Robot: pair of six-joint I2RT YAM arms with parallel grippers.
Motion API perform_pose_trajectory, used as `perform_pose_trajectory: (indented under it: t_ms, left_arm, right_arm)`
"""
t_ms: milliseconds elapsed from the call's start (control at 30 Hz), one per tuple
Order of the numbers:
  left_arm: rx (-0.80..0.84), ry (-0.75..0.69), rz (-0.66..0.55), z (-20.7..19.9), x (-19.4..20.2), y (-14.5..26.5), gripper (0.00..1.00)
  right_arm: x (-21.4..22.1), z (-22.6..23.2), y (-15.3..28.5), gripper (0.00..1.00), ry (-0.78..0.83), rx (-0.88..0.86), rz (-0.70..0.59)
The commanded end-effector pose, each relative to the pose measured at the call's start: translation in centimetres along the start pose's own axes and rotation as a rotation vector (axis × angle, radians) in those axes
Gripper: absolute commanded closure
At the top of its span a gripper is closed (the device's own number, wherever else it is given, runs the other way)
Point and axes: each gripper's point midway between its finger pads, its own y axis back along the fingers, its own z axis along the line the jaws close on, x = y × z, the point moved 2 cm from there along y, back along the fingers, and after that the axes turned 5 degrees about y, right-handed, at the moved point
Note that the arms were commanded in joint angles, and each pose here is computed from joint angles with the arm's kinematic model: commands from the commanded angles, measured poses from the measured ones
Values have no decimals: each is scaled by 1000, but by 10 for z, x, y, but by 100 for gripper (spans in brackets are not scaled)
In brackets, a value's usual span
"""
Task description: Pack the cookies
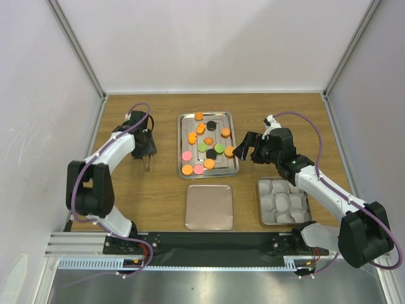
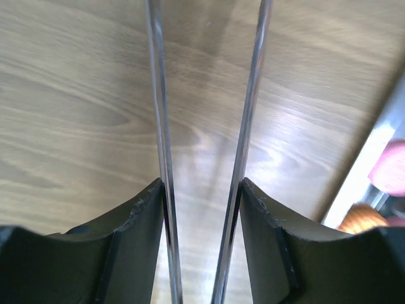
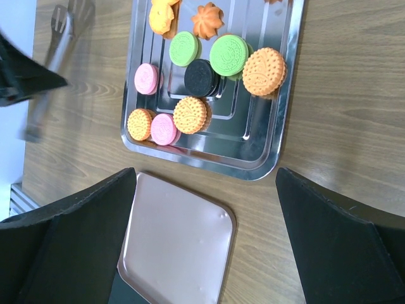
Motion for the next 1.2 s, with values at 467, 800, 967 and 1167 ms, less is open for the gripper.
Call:
perform_pose_trajectory:
  t_ms: [467, 800, 967, 1167]
  left_arm:
    - [175, -230, -288, -43, -4, 142, 49]
    - [337, -396, -235, -98, 40, 165, 53]
    - [392, -488, -192, -129, 66, 163, 54]
    - [413, -557, -150, -154, 88, 152, 55]
  right_arm:
    - [-18, 5, 1, 0, 40, 3, -53]
    - [-21, 1, 2, 0, 56, 34, -68]
    - [-22, -1, 3, 0, 62, 51, -72]
    - [-22, -2, 3, 0, 66, 58, -72]
